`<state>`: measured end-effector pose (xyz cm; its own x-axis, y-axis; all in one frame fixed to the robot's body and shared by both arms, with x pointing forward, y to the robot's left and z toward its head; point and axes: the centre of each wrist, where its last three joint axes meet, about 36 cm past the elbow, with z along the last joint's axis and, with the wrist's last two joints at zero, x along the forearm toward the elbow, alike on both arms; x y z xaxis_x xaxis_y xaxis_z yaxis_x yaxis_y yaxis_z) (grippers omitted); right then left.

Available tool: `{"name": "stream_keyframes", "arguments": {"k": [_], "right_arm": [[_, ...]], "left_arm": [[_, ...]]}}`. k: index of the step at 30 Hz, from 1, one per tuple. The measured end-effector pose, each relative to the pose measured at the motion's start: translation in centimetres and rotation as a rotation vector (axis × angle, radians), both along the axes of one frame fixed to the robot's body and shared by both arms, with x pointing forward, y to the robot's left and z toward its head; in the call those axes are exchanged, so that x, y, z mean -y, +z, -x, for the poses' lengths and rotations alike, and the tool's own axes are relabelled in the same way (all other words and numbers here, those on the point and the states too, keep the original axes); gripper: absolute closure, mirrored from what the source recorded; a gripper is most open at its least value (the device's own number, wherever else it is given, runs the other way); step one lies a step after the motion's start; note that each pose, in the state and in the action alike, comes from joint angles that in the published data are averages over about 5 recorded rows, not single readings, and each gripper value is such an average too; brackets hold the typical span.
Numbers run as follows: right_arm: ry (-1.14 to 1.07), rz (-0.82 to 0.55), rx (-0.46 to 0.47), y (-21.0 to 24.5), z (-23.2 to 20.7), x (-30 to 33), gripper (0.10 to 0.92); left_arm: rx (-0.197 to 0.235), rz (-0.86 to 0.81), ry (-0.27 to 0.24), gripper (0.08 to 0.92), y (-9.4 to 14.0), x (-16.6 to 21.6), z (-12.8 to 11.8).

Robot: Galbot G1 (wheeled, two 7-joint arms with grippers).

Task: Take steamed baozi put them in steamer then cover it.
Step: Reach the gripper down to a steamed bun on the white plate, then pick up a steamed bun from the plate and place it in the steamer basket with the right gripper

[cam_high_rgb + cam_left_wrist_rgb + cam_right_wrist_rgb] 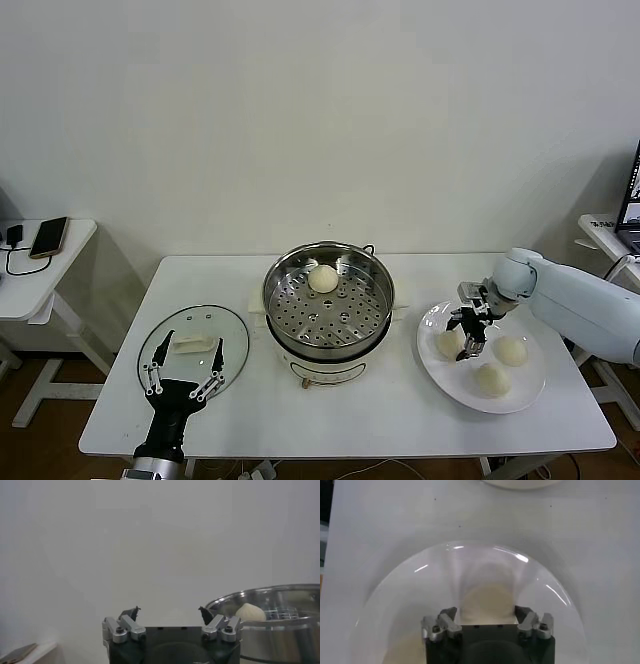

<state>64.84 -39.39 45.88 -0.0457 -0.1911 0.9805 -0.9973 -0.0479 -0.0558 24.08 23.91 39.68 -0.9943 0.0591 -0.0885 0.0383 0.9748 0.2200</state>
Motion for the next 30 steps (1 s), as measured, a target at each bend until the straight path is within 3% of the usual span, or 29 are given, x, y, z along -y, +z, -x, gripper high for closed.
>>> {"name": "stream_keyframes", "arguments": {"k": [8, 14, 23, 30], "right_arm": [[0.028, 0.000, 0.021, 2.8, -0.8, -0.5, 0.383], [0.094, -0.008, 0.041, 9.1, -2.8, -3.2, 0.386], [0.249, -0.032, 0.086, 20.9, -4.7, -12.4, 0.386], [0.357, -0.040, 0.079, 24.8, -4.3, -21.1, 0.386]], "left_arm": [[0.007, 0.004, -0.005, 0.177, 0.4, 0.2, 0.0], [0.015, 0.003, -0.012, 0.177, 0.8, 0.3, -0.1], [0.023, 0.000, -0.019, 0.177, 1.1, 0.4, -0.2], [0.033, 0.004, -0.026, 0.177, 1.3, 0.5, -0.2]]}}
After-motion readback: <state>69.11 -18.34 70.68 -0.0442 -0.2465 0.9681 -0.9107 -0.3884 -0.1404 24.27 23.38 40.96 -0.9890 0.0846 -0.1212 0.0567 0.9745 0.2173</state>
